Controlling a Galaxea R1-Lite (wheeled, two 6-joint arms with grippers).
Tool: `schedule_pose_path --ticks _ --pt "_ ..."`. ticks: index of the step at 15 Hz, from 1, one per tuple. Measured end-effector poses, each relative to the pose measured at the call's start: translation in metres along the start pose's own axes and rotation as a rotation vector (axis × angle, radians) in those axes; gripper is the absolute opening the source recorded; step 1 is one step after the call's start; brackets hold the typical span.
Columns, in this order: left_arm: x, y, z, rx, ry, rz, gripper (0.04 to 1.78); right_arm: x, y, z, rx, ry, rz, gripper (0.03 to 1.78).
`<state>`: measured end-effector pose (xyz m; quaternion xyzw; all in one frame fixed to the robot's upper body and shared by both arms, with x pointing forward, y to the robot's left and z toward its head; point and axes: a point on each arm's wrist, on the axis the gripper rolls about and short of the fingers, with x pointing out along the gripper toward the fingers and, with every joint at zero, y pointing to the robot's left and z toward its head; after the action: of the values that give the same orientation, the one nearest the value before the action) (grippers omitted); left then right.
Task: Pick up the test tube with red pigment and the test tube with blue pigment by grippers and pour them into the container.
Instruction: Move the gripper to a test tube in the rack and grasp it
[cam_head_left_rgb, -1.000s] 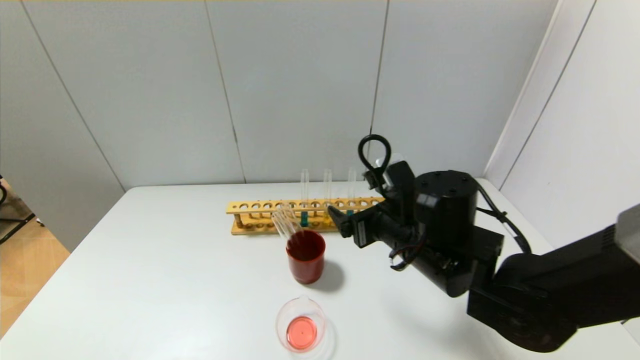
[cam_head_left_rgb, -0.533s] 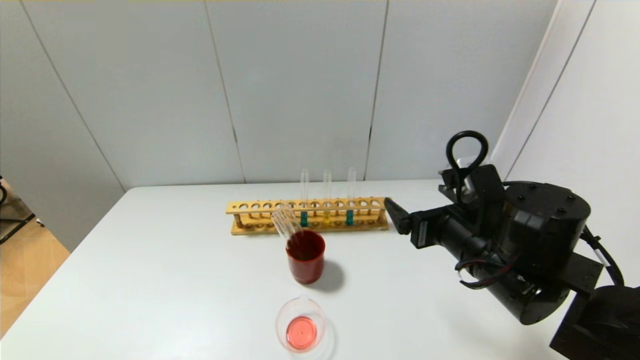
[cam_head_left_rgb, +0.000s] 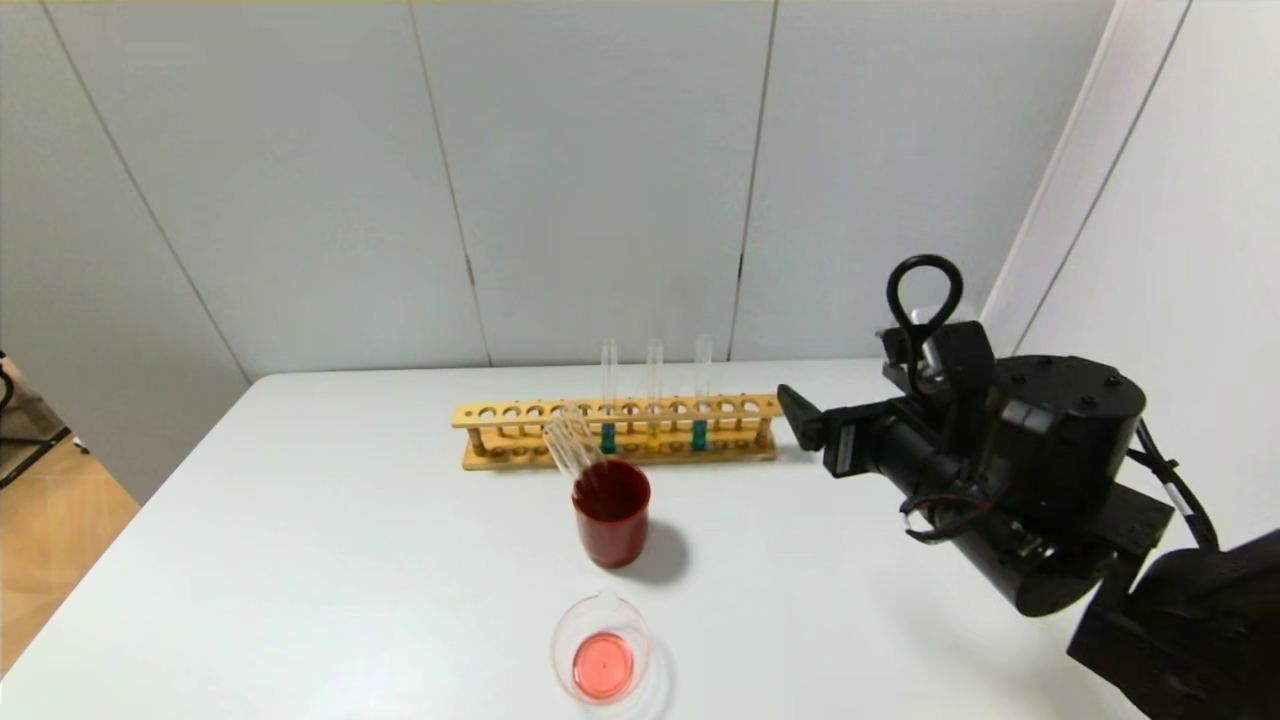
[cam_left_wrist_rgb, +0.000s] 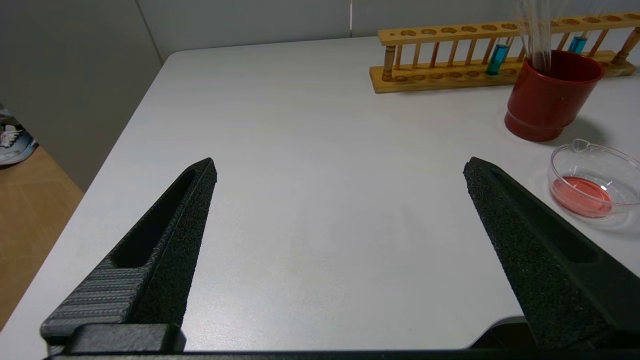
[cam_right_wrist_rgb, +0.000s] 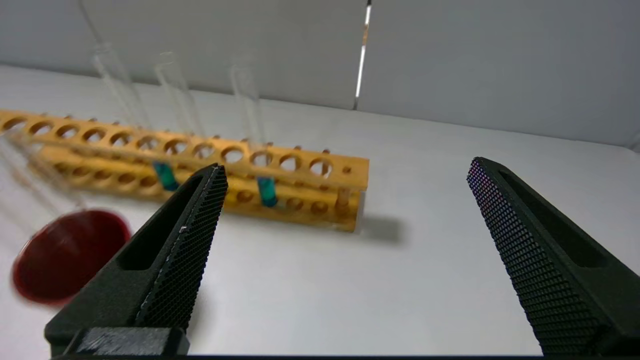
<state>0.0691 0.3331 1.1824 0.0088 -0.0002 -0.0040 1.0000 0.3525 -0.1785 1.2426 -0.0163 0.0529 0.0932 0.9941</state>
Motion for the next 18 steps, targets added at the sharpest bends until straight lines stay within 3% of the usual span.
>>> schedule_pose_path --ticks 3,7,18 --pt "0.0 0.0 0.0 0.0 0.0 0.0 1.75 0.035 0.0 -0.003 0.006 -0.018 -0.005 1.75" --pt "0.0 0.0 0.0 0.0 0.0 0.0 1.75 0.076 0.003 -0.01 0.009 -0.037 0.076 1.75" --pt "0.0 0.0 0.0 0.0 0.0 0.0 1.75 0.128 0.024 -0.045 -0.016 -0.016 0.231 1.75"
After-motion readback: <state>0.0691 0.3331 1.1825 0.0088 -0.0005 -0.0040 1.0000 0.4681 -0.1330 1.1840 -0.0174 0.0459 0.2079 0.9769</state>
